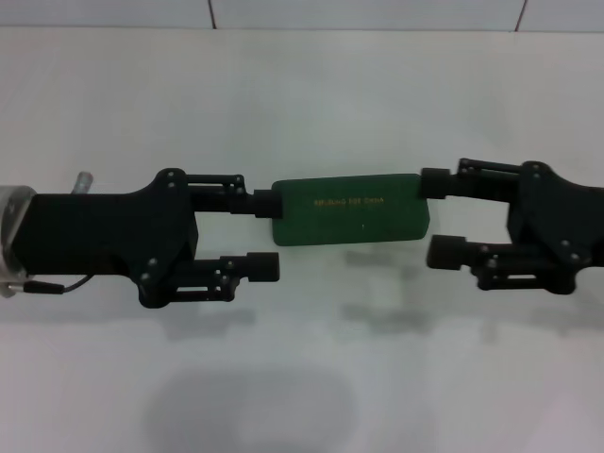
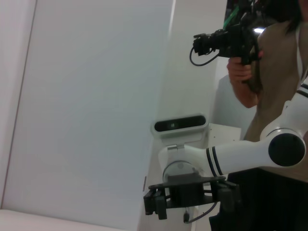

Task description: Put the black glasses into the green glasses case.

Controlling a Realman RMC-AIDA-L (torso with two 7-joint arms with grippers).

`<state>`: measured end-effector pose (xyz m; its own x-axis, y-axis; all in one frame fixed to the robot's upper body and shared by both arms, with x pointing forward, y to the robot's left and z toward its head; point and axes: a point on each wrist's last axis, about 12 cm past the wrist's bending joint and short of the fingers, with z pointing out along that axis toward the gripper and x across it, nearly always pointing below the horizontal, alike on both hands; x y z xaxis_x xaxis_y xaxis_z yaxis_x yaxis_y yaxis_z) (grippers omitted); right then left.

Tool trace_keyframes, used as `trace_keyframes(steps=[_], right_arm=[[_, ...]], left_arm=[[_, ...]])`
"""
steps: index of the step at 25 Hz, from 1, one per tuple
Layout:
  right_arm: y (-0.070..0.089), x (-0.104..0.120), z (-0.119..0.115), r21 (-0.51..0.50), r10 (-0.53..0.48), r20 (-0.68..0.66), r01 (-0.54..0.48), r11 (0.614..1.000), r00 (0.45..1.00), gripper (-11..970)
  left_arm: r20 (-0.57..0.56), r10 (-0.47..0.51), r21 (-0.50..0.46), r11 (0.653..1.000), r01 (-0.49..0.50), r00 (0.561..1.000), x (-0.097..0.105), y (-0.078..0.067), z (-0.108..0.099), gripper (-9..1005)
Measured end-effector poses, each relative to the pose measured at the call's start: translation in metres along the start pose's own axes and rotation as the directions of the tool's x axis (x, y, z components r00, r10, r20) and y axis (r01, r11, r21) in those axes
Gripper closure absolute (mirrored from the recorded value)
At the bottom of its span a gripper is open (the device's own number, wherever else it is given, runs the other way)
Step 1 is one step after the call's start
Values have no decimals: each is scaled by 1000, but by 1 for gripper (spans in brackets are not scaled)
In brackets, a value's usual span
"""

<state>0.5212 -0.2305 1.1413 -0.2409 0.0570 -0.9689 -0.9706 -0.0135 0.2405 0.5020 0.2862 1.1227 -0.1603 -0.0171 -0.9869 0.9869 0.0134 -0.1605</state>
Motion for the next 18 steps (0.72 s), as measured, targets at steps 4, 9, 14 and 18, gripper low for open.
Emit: trace_keyframes(steps=[4,9,14,18], right_arm=[[-3,0,10,-20,18,-31,-19,1000,999,211],[-1,4,15,-44,6,-59,-9,999,998,211],[4,12,11,-40,-82,-63,80,996,995,211],[5,13,8,-35,-116,-61,115,993,991,211]], left_arm=[[0,0,-3,1000,0,1000,1,0,0,419],[-7,29,-4,1000,-29,1000,3,-2,-2,389],[0,113,-20,993,-113,994,9,-8,-5,389],[6,129,-30,991,-128,992,12,-11,-6,389]])
